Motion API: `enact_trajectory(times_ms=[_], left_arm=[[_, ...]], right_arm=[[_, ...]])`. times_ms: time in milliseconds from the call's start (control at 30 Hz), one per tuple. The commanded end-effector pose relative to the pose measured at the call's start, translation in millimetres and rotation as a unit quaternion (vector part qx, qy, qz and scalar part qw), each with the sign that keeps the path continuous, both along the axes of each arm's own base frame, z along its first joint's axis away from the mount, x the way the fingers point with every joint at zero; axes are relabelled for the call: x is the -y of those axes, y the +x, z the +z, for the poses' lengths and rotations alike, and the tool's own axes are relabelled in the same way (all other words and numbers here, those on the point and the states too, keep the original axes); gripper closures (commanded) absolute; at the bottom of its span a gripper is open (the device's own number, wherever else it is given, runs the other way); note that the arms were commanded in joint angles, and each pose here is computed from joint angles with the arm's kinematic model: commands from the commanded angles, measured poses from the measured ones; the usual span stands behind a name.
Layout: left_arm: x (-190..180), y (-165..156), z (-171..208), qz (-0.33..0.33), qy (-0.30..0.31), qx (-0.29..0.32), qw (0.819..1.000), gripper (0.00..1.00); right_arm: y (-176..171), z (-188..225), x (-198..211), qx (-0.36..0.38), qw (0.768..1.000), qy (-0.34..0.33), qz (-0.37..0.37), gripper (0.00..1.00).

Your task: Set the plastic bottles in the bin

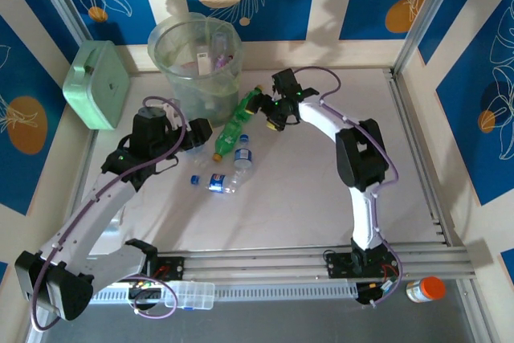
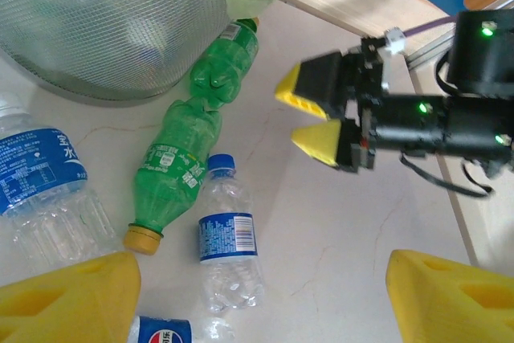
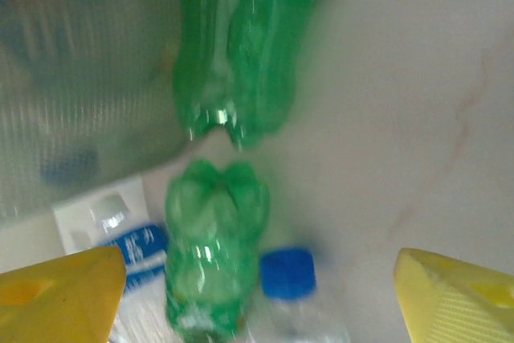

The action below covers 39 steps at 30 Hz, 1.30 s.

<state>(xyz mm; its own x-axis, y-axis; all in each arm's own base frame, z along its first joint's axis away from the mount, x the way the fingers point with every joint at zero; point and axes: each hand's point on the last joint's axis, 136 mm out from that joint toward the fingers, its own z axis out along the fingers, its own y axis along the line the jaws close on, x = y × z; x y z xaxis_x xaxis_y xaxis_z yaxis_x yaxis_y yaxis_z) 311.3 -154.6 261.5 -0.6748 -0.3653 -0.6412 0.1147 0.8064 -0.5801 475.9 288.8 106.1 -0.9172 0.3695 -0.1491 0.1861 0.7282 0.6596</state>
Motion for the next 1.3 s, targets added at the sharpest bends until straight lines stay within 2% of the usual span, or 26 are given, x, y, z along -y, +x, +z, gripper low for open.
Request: enact_trajectory(times_ms=[0,267,467,767,867,1067,1267], left_arm=[[-5,2,-1,0.015,-0.005,-0.004,1.0,0.2],[-6,3,6,0.011,0.01,0.002,1.0,0.2],[-5,5,1,0.011,0.011,-0.004,1.0,0.2],[-4,7,-2,0.01,0.014,-0.008,1.0,0.21],[-4,8,-2,0.01,0.016,-0.007,1.0,0.21],[-4,9,-2,0.009,0.016,-0.006,1.0,0.21],[-8,9,-2,0.016,0.015,-0.003,1.0,0.21]], right_arm=[[23,6,-14,-0.024,0.998,0.062,-0.023,0.13],[62,-26,-11,-0.044,0.996,0.066,-0.04,0.12],[74,-48,-18,-0.065,0.994,0.078,-0.031,0.14],[72,-78,-25,-0.095,0.992,0.075,-0.027,0.29],[70,-78,-23,-0.096,0.992,0.072,-0.026,0.4],[67,-60,-13,-0.071,0.995,0.067,-0.026,0.54],[45,-45,9,-0.038,0.998,0.037,-0.028,0.54]])
